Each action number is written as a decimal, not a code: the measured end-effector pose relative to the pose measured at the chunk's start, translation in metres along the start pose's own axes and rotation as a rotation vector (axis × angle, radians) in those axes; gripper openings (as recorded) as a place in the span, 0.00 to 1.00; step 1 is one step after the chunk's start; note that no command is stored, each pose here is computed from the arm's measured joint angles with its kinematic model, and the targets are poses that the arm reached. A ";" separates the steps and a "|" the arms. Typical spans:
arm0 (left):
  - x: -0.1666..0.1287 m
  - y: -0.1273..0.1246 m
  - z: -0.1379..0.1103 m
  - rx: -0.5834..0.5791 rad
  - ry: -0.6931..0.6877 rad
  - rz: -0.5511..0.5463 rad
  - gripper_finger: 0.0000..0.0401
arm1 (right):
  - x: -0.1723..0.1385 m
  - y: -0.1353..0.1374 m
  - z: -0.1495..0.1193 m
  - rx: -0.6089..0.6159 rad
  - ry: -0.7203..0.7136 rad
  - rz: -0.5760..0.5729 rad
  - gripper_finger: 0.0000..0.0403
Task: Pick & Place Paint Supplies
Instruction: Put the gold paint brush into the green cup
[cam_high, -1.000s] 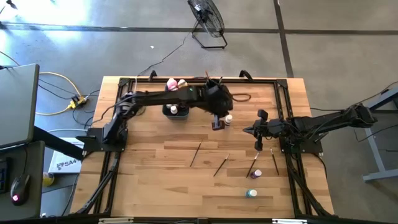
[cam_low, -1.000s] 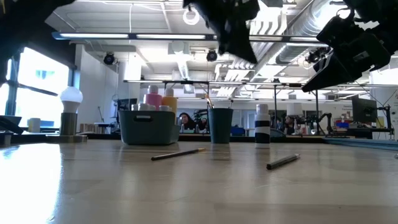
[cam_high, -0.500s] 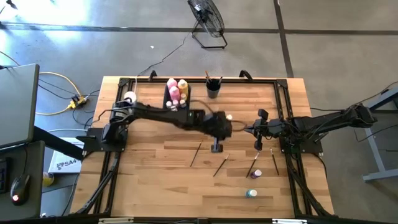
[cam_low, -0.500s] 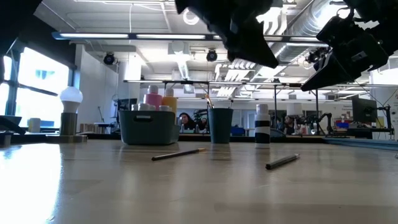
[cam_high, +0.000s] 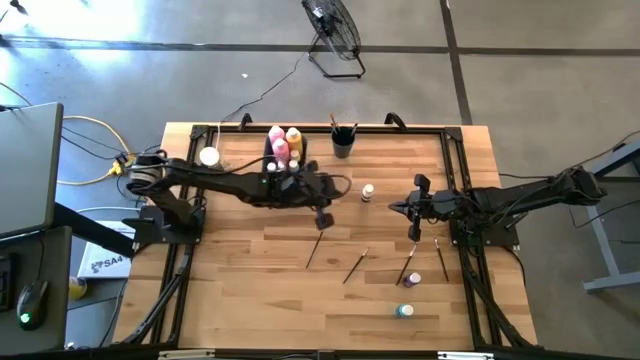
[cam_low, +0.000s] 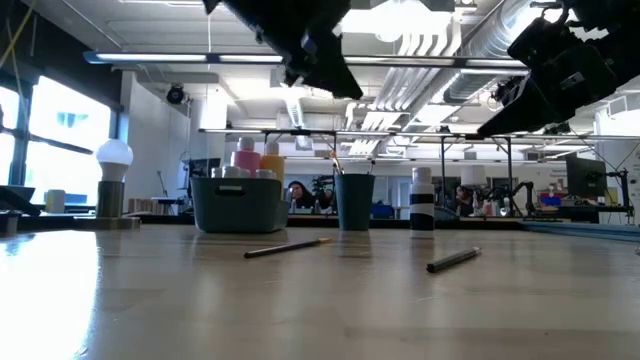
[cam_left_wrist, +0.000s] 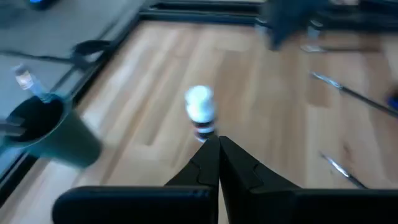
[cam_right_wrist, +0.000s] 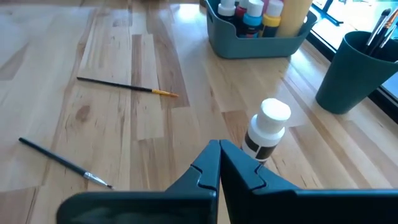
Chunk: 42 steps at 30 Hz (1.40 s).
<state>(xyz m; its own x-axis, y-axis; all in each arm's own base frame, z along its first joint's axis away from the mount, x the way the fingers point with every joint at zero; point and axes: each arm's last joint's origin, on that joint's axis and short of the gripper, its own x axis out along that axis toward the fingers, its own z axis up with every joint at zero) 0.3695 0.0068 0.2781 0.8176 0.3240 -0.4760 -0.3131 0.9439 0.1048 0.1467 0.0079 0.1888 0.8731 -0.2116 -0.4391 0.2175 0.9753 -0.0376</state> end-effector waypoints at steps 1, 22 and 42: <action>-0.004 0.003 -0.005 -0.035 0.001 0.032 0.00 | 0.000 0.000 0.000 -0.004 -0.001 0.000 0.00; -0.009 0.006 -0.028 -0.371 0.093 0.040 0.00 | 0.000 0.000 -0.001 -0.024 0.009 0.003 0.00; 0.000 0.005 -0.047 -0.609 0.211 0.136 0.00 | 0.000 0.000 0.002 -0.038 -0.020 0.002 0.00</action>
<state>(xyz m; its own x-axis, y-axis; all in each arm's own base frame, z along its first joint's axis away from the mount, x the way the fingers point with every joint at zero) 0.3454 0.0081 0.2372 0.6583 0.3600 -0.6611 -0.6752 0.6706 -0.3072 0.1476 0.0080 0.1906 0.8823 -0.2103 -0.4212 0.1991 0.9774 -0.0710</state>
